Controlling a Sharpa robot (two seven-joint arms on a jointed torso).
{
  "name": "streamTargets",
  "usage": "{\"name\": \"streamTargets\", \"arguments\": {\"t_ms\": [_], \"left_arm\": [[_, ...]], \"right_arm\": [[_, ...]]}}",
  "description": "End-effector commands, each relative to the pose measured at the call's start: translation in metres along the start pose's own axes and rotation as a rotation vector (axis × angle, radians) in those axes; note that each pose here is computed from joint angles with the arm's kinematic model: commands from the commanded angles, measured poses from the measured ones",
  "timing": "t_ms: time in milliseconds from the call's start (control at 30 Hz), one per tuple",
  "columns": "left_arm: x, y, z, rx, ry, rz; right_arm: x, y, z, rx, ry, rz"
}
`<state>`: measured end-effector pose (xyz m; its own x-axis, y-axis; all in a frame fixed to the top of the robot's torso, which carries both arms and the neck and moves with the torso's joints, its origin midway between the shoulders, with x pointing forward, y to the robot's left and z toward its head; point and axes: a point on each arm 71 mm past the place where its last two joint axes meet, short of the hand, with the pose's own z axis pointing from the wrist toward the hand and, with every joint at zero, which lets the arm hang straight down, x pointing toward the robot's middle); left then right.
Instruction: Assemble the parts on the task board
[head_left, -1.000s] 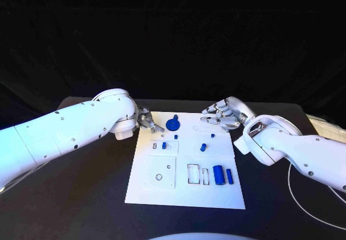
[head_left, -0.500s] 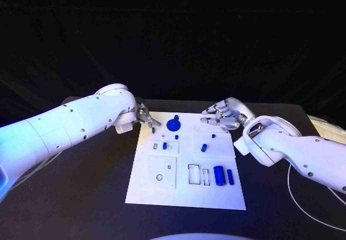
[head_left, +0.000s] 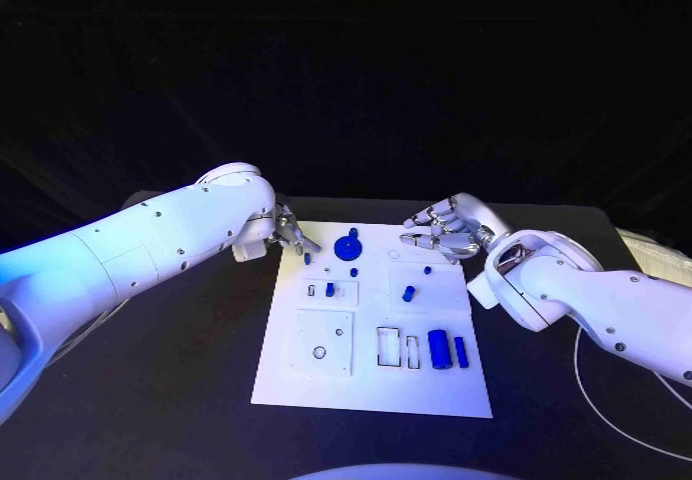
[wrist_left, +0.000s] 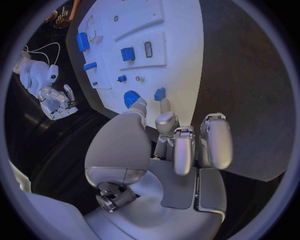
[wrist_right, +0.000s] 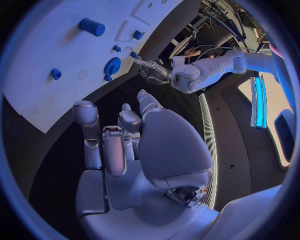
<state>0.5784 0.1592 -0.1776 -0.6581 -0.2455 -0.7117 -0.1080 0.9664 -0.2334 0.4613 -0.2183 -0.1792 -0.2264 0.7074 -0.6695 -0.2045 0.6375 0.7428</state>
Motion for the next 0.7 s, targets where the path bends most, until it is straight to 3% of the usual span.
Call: {"name": "streamTargets", "arguments": {"t_ms": [33, 700], "left_arm": [[0.0025, -0.0033, 0.0011, 0.013, 0.032, 0.033], [0.0051, -0.0058, 0.0056, -0.006, 0.041, 0.051]], "right_arm": [[0.0018, 0.0013, 0.0, -0.013, 0.012, -0.003], [0.0027, 0.0025, -0.0001, -0.016, 0.016, -0.001]]}}
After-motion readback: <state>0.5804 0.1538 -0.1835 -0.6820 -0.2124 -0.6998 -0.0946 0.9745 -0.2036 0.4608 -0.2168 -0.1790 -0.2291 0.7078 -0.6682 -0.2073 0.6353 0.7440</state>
